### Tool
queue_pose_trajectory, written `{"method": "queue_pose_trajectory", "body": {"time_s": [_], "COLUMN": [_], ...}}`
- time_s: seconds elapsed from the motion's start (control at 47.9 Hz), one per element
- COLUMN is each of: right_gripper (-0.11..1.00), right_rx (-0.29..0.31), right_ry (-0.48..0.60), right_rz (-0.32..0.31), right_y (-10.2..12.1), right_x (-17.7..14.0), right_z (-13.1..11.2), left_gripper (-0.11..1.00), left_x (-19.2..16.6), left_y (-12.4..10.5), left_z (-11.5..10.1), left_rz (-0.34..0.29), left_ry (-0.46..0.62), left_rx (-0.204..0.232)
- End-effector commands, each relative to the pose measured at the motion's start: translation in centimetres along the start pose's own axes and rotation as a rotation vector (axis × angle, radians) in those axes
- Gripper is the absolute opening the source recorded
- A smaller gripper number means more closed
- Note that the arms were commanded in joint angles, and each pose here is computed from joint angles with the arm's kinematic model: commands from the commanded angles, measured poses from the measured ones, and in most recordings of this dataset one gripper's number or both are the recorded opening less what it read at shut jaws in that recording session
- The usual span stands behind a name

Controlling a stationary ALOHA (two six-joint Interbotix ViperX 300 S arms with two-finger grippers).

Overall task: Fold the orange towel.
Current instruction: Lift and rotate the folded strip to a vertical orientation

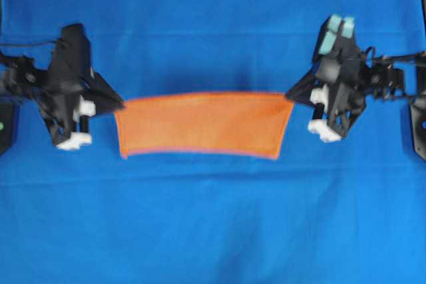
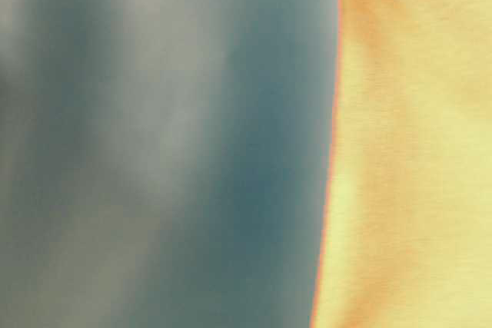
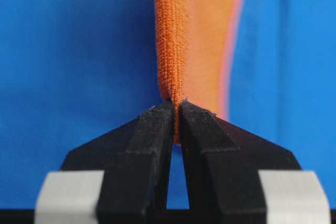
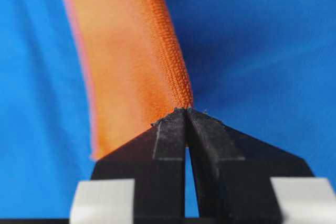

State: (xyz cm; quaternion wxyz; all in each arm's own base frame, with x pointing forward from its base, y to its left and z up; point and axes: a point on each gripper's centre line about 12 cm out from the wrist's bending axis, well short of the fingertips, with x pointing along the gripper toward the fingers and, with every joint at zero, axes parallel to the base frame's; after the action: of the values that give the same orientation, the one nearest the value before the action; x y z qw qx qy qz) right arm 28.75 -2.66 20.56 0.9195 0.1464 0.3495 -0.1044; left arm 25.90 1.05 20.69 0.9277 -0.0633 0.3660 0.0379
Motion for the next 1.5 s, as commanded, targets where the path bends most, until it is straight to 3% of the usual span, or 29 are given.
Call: {"method": "queue_pose_trajectory", "body": {"time_s": [0.0,0.251,0.397,0.69,0.899,1.129,1.317,1.484], "right_gripper": [0.01,0.01,0.01,0.01,0.01,0.01,0.01,0.01], "right_rx": [-0.007,-0.018,-0.01,-0.01,-0.048,-0.107,-0.139,-0.144], "right_ry": [-0.055,-0.08,-0.093,-0.115,-0.127,-0.153,-0.177,-0.181], "right_rz": [0.02,0.028,0.002,-0.156,-0.238,-0.307,-0.336,-0.344], "right_y": [0.4,0.6,-0.2,-5.4,-8.3,-10.8,-11.8,-12.1], "right_x": [-1.2,-1.1,-0.7,0.9,2.5,3.8,4.4,4.6], "right_z": [1.1,1.7,2.3,5.4,8.2,11.5,13.5,13.9], "left_gripper": [0.03,0.03,0.03,0.03,0.03,0.03,0.03,0.03], "left_x": [-1.0,-0.9,-0.4,2.0,5.2,8.1,9.4,10.2], "left_y": [-0.1,-0.4,-1.3,-5.9,-8.8,-11.5,-12.4,-12.7], "left_z": [0.8,0.8,1.3,3.9,6.7,8.8,9.9,10.6], "left_rz": [-0.006,-0.015,-0.042,-0.159,-0.198,-0.218,-0.221,-0.222], "left_ry": [-0.05,-0.063,-0.094,-0.199,-0.213,-0.224,-0.23,-0.243], "left_rx": [0.001,0.007,0.026,0.128,0.172,0.3,0.321,0.329]}}
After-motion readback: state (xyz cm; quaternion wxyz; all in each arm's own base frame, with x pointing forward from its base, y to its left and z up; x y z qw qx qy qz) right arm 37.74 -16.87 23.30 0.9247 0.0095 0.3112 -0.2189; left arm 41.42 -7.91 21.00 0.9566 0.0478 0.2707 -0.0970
